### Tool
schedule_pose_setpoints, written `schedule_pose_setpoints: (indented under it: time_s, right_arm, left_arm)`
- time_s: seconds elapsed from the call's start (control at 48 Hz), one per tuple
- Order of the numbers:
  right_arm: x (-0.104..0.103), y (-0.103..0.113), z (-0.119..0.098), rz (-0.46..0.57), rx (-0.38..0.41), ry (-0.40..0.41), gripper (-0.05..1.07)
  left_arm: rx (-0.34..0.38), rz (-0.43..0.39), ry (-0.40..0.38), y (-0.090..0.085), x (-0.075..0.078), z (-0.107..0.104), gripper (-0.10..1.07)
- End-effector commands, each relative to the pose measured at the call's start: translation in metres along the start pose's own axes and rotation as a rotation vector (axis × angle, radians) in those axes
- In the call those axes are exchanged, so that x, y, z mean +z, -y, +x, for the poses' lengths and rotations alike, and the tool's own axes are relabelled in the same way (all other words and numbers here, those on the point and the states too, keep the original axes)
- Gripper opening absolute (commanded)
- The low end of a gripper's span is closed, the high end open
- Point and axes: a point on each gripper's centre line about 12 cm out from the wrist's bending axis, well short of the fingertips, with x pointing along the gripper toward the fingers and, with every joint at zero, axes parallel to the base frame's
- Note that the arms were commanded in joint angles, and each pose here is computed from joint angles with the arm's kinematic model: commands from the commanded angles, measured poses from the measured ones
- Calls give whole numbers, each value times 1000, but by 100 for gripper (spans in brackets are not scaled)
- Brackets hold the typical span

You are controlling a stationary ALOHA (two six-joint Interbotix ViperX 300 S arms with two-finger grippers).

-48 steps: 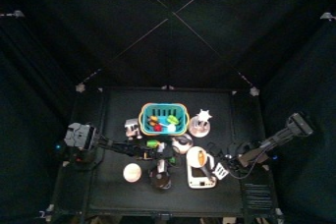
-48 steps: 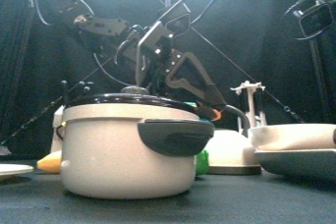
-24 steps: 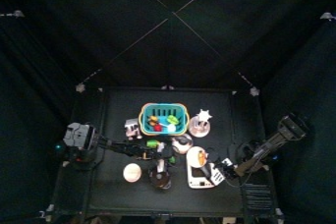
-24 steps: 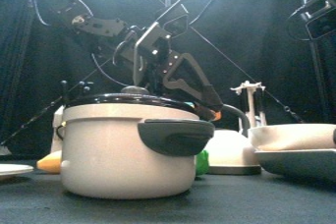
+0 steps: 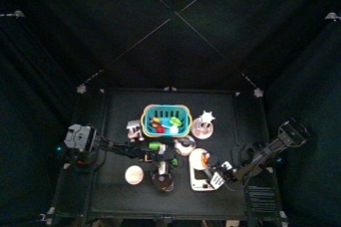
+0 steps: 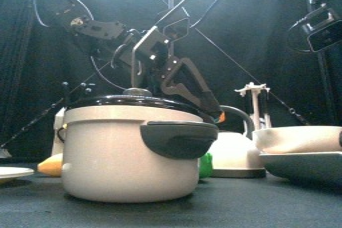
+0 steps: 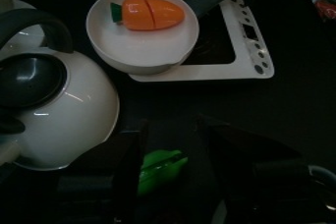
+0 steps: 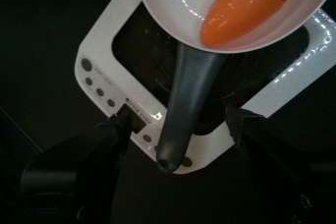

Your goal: Drop oil strainer into basket

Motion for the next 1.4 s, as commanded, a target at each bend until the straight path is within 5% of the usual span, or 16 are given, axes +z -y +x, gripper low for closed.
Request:
schedule_pose_setpoints:
  time_s: [0.0, 0.188, 0.792, 1.375]
  right_arm:
    - [3, -2, 0, 5, 10, 7, 102]
    - [3, 0, 7, 7, -12, 2, 97]
    - [4, 7, -3, 2, 3, 13, 49]
    - [3, 25, -15, -20, 25, 41, 44]
  left_arm:
    - [-7, 7, 54, 2, 18, -11, 82]
    - [-4, 2, 72, 1, 17, -21, 82]
    - [8, -15, 112, -3, 9, -51, 82]
    - [21, -27, 103, -8, 2, -60, 82]
